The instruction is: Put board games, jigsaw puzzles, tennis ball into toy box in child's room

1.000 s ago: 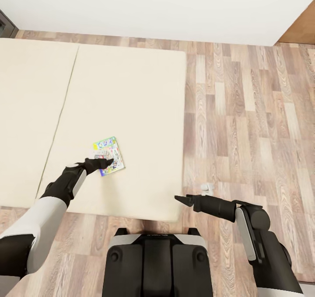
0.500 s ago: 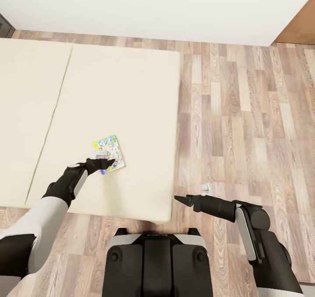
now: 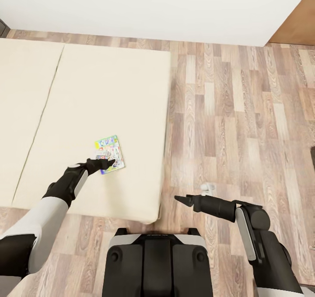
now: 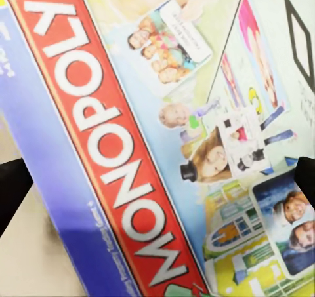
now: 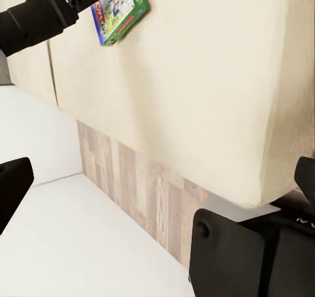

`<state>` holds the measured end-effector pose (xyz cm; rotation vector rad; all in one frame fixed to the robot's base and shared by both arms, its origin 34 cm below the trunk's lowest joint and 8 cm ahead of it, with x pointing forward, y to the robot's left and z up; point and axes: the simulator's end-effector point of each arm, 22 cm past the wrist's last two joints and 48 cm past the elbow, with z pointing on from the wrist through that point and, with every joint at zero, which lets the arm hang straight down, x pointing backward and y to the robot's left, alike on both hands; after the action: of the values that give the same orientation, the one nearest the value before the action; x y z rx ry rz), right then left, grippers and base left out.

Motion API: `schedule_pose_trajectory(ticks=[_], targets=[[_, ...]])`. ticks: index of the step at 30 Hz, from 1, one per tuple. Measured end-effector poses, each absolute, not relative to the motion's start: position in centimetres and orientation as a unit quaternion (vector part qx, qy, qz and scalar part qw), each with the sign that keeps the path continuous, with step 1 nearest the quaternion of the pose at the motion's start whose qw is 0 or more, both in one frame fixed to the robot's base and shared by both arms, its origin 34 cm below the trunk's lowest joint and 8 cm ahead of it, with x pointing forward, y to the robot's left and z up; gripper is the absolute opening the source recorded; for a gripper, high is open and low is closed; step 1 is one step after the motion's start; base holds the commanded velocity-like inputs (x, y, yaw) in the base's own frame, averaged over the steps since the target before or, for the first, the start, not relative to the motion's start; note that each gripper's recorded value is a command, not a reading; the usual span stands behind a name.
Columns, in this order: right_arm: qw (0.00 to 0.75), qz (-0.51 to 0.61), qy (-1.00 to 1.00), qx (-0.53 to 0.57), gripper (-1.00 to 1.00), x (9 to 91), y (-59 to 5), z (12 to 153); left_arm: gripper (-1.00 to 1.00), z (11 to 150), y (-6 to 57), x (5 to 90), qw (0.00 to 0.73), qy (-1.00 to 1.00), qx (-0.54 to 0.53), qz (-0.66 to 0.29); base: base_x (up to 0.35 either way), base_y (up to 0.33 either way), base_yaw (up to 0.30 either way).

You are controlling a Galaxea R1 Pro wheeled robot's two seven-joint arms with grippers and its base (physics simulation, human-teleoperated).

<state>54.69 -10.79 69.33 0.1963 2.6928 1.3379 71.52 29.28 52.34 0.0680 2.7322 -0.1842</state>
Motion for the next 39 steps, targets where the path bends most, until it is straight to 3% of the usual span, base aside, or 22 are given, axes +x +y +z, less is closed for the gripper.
schedule_pose_trajectory(ticks=[17, 39], targets=[[0.064, 0.443, 0.892, 0.065, 1.00, 54.69, -10.78, 69.35, 1.00, 52.29, 29.22, 71.47, 0.199, 0.977, 0.024, -0.066, 0.000, -0.179, 0.000], [0.064, 0.443, 0.892, 0.066, 1.00, 54.71, -10.84, 69.32, 1.00, 52.24, 28.75, 71.39, 0.199, 0.977, 0.022, -0.072, 0.000, -0.009, 0.000]])
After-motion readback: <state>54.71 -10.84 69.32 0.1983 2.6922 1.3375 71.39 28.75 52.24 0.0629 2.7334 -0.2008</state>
